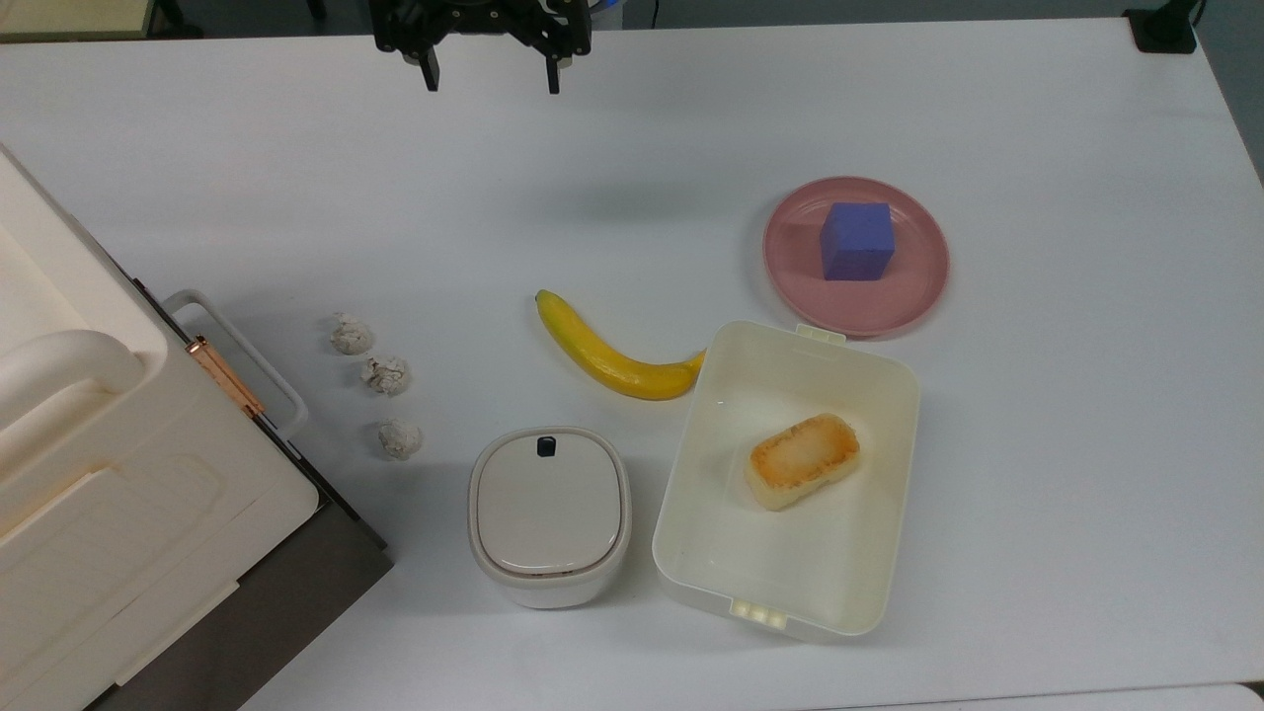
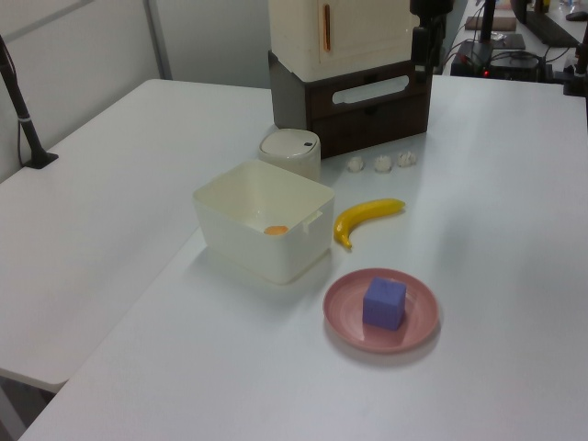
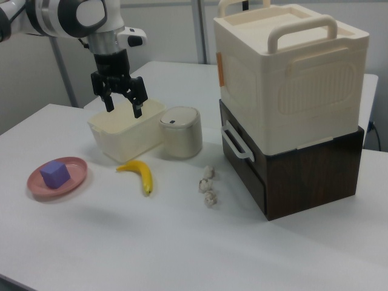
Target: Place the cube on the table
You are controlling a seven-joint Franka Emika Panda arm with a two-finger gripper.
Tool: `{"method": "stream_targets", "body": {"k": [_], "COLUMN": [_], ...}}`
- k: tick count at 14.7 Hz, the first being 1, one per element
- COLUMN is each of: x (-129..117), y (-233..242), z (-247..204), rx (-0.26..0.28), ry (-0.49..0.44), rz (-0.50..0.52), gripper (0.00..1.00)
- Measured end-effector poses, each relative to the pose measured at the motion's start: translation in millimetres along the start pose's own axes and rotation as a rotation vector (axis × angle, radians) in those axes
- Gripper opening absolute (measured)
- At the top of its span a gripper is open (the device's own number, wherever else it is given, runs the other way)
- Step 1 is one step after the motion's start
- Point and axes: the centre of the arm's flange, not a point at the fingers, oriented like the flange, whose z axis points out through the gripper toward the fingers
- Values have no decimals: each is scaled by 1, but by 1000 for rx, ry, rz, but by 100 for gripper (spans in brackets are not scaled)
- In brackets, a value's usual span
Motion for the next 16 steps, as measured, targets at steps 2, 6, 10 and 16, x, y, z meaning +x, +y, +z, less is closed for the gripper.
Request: {"method": "stream_targets", "body": {"k": [2, 6, 10, 16], "x": [0, 0, 0, 1], "y": [2, 6, 4, 3], "z": [0, 0, 1, 4], "rx": [0, -1, -1, -1], "ry": [0, 0, -2, -6], "rz": [3, 11, 8, 6], "gripper": [100, 100, 100, 100]}}
